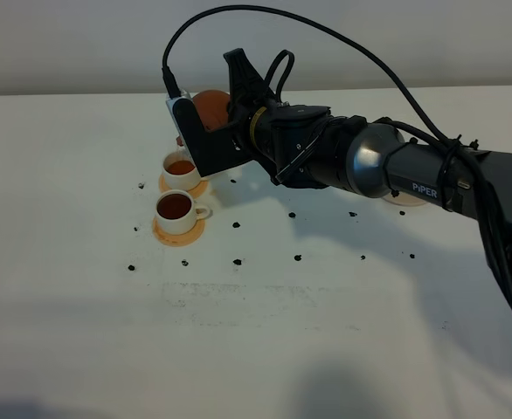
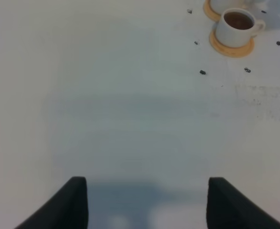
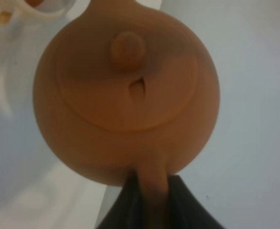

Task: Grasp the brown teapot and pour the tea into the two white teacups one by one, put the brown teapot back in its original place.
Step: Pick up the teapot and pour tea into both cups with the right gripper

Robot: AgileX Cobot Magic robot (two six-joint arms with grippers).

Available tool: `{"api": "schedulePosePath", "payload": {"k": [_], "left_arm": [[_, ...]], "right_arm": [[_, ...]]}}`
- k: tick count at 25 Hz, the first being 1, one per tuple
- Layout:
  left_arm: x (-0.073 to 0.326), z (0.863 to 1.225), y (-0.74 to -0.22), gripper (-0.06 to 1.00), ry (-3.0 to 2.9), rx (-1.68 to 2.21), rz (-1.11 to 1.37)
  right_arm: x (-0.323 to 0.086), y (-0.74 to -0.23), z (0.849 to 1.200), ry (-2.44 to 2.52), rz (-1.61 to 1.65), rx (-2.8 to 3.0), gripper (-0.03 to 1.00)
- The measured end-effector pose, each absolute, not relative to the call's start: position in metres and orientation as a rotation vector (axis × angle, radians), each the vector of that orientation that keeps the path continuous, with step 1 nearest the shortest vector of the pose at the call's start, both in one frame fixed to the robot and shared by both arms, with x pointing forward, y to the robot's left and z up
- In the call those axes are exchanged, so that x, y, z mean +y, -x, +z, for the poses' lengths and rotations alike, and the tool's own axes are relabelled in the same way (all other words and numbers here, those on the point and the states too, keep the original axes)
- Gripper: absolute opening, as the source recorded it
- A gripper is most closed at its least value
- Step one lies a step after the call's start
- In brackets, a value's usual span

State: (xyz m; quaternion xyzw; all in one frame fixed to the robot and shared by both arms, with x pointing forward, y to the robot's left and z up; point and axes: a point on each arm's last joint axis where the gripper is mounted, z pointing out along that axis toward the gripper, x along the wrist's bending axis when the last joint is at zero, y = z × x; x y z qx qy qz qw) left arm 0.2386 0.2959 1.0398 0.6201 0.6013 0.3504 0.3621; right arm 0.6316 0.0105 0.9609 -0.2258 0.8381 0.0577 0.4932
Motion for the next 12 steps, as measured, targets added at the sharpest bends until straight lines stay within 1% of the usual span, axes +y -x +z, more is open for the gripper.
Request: {"api": "schedulePosePath", "payload": {"k": [12], "left_arm": [[0.2959, 1.0398, -0.2386, 0.52, -1.597, 1.548, 0.902]], "right_arm": [[0.0103, -0.6315, 0.9607, 0.549, 0.137, 2.033, 0.11]]}}
